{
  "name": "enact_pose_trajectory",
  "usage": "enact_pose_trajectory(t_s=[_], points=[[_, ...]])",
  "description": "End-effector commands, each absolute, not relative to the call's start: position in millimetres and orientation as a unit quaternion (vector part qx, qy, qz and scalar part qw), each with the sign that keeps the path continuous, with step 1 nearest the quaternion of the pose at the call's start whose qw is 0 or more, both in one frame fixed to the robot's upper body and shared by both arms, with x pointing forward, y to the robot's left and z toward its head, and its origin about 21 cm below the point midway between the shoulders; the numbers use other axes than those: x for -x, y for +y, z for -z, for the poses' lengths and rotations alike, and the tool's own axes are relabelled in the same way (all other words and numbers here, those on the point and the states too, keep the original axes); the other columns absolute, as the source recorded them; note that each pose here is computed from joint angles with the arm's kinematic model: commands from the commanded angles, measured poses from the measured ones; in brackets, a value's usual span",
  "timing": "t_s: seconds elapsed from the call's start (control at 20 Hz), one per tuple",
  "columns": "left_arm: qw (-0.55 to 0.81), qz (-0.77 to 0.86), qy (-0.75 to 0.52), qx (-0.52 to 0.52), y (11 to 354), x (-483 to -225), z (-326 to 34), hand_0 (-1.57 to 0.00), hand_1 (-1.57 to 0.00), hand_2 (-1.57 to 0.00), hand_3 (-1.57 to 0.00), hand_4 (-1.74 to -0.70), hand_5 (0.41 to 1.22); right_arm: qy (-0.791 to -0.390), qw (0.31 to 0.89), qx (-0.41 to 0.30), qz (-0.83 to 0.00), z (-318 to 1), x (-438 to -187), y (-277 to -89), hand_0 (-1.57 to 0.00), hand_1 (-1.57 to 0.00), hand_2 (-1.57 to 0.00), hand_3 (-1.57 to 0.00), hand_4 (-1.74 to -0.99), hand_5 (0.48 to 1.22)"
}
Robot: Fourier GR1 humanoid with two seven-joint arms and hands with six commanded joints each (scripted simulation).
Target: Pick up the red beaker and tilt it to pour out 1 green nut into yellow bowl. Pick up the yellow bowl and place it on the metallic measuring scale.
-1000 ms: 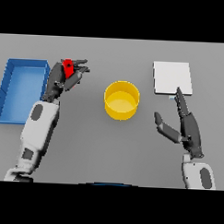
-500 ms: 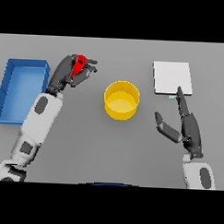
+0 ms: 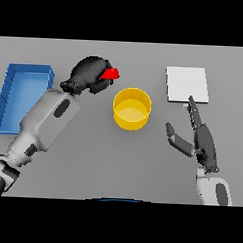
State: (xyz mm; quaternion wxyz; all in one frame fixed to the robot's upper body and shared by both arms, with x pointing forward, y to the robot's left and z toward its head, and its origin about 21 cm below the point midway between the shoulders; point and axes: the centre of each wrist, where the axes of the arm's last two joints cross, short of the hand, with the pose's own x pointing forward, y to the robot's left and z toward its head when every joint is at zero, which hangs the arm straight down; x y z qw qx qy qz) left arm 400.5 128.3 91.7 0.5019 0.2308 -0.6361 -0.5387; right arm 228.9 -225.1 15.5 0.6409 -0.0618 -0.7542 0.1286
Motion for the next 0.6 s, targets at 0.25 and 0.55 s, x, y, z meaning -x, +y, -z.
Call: enact_pose_trajectory(t_s=[0.25,0.55], points=[[0.399,0.679,-0.536,-0.304,101.9,-408.5,-106.5,-1.57,-1.57,-1.57,-1.44,-1.7,1.209,-0.747,0.652,0.063,-0.115,-14.9,-228.6,-226.6,0.0,0.0,0.0,0.0,-1.191,0.675],[0.284,0.775,-0.456,-0.333,81.0,-414.2,-118.0,-1.57,-1.57,-1.57,-1.35,-1.72,1.218,-0.743,0.661,0.044,-0.092,-14.3,-229.4,-227.5,0.0,0.0,0.0,0.0,-1.212,0.631]])
